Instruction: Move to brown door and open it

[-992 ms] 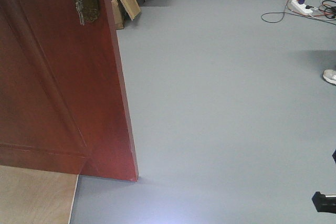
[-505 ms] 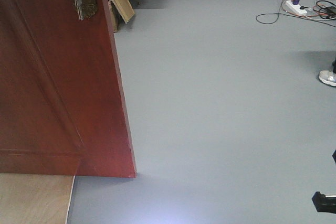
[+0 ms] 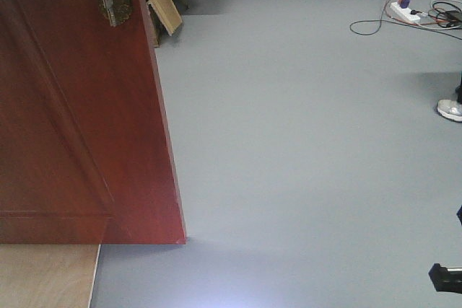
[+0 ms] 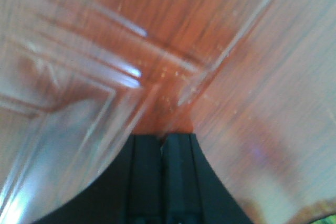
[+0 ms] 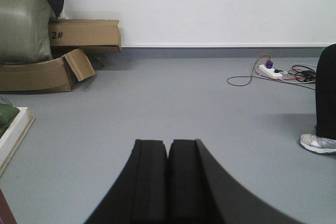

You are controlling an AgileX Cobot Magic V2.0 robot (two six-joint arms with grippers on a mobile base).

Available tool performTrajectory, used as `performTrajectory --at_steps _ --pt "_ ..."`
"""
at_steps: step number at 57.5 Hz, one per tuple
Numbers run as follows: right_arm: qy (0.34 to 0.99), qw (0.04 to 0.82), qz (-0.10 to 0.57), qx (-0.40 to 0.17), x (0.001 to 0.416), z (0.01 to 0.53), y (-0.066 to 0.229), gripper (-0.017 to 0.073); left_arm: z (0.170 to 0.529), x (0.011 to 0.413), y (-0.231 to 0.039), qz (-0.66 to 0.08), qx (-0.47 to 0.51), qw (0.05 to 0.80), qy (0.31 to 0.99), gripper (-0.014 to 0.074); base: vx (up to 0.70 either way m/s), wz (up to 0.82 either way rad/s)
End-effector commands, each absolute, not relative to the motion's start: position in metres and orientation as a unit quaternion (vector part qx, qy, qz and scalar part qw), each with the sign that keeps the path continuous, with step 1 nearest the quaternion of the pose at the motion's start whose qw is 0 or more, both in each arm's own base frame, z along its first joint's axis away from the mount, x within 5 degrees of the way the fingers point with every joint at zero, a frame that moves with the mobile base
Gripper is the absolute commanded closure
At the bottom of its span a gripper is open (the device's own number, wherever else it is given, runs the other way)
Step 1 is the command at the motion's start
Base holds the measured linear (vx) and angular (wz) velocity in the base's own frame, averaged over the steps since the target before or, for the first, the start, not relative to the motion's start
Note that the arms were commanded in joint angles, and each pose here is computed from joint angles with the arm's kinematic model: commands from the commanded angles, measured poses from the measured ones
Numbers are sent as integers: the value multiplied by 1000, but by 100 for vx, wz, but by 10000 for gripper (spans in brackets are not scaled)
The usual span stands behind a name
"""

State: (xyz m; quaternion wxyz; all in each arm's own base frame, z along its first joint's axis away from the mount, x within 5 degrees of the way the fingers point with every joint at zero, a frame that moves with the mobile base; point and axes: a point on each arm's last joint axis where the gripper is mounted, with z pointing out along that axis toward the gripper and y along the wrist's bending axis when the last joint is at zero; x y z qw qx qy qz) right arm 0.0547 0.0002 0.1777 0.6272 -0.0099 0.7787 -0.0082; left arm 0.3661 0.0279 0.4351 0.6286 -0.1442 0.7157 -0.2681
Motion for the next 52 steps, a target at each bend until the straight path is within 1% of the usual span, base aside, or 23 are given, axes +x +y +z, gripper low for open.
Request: performTrajectory --at_steps 1,52 --pt "758 652 -14 -12 57 183 0 559 462 354 25 -279 -146 658 684 600 5 -1" --pt "758 652 -14 -12 57 183 0 559 462 354 26 -277 -147 659 683 600 3 1"
